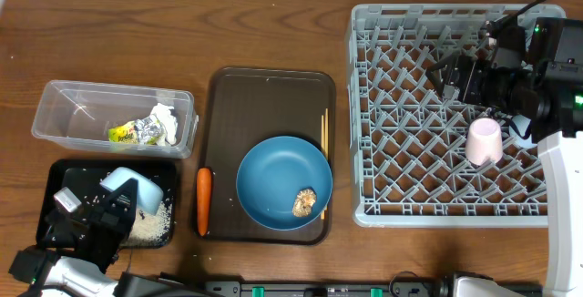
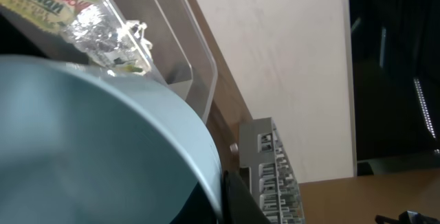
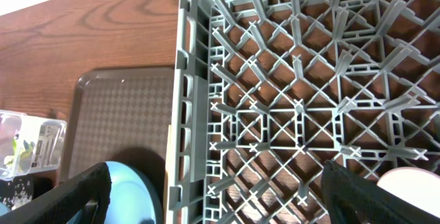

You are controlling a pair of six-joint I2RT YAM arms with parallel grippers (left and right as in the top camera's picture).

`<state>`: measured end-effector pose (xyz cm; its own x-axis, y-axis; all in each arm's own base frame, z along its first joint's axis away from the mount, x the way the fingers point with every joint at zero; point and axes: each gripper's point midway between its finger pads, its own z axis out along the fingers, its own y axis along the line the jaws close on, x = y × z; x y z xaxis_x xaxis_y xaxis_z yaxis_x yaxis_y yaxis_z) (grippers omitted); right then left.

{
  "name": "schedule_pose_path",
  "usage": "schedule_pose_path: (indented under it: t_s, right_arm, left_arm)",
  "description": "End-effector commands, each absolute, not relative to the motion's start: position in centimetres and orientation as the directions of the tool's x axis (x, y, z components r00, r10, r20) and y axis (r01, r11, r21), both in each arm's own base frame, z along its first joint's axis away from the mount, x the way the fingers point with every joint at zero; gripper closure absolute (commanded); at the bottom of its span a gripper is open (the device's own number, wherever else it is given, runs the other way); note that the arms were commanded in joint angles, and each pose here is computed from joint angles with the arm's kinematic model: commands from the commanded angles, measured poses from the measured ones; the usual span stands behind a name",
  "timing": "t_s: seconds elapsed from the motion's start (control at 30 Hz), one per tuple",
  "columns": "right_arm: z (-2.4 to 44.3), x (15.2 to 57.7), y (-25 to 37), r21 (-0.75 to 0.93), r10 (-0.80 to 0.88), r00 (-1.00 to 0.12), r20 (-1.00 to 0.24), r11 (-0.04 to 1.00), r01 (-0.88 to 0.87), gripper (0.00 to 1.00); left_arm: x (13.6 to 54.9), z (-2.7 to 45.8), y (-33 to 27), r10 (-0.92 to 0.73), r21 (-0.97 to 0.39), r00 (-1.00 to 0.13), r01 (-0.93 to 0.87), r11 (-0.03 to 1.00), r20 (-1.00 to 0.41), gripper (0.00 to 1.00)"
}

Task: Sort waste into correct bins and load items into the dishwasher rack
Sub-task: 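Tip the light-blue bowl over the black tray to pour out rice, then lift the bowl and pass it to the right gripper above the rack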

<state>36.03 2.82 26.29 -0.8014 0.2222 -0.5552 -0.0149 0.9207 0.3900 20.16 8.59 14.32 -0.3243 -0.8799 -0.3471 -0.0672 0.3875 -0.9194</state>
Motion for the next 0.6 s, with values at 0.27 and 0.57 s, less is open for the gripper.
schedule_pose_path:
  t_s: [0.27, 0.57]
  right_arm:
    - [26.7, 36.2, 3.0, 0.396, 0.23, -0.796, -0.56, 0.918, -0.013, 0.1]
    - [26.8, 36.3, 3.0, 0.395, 0.229, -0.792, -0.565, 0.919, -0.016, 0.09]
  left_arm:
    - [20.1, 13.3, 9.5, -0.904, -0.925, -0.316, -0.154, 0.348, -0.287, 0.94]
    - [21.8, 18.9, 7.1, -0.831, -0.909, -0.371, 0.118, 0.4, -0.414, 0.94]
